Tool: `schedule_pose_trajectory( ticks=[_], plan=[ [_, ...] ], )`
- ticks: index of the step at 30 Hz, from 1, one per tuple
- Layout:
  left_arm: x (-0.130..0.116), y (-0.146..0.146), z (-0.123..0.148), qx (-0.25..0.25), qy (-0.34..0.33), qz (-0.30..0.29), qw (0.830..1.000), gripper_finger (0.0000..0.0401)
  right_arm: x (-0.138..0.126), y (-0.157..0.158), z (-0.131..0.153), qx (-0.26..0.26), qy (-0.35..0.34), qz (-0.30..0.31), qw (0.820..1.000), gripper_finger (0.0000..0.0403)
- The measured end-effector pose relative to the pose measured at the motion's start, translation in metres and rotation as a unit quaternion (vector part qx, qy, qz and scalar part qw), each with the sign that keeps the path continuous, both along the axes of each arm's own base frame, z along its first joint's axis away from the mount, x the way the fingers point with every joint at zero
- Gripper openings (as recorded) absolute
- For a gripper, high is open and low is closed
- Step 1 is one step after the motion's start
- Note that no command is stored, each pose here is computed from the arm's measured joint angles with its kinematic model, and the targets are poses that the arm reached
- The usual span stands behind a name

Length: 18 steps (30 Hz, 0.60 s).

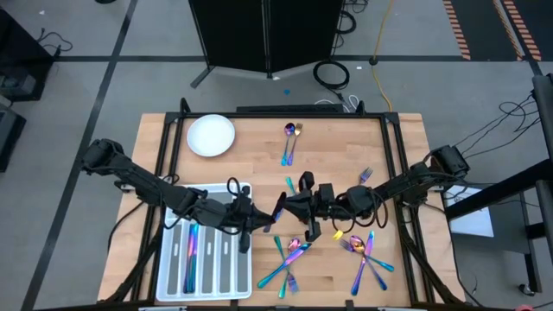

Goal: Sort silverware
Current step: Put the iridescent blue knife in the silverware tray

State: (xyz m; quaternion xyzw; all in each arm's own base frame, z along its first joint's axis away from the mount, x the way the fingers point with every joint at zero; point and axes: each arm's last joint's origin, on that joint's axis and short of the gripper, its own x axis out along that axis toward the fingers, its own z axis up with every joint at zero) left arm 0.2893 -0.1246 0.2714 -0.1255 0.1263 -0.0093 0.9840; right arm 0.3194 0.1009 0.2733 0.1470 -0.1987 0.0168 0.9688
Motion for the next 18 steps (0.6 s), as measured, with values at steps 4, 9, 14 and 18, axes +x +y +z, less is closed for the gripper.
schedule_pose_trajectory(
  ticks=[4, 9, 14, 18],
  plan=[
    [-0.001, 0.000, 0.003, -0.006, -0.006, 0.000, 1.000, 0.0010, 0.000, 0.000, 0.001, -0.013, -0.003, -0.006, 1.000, 0.0000],
    [-0.007, 0.003, 0.011, -0.032, -0.009, 0.003, 0.999, 0.0010, 0.000, 0.000, 0.001, -0.023, -0.004, -0.014, 1.000, 0.0011],
    [-0.022, 0.010, 0.029, -0.043, -0.021, 0.039, 0.998, 0.0010, -0.007, -0.003, 0.010, -0.053, 0.038, -0.022, 0.998, 0.0060],
    [-0.038, 0.018, 0.040, -0.074, -0.015, 0.053, 0.996, 0.0010, -0.019, -0.007, 0.019, -0.078, 0.100, -0.020, 0.992, 0.0112]
  ],
)
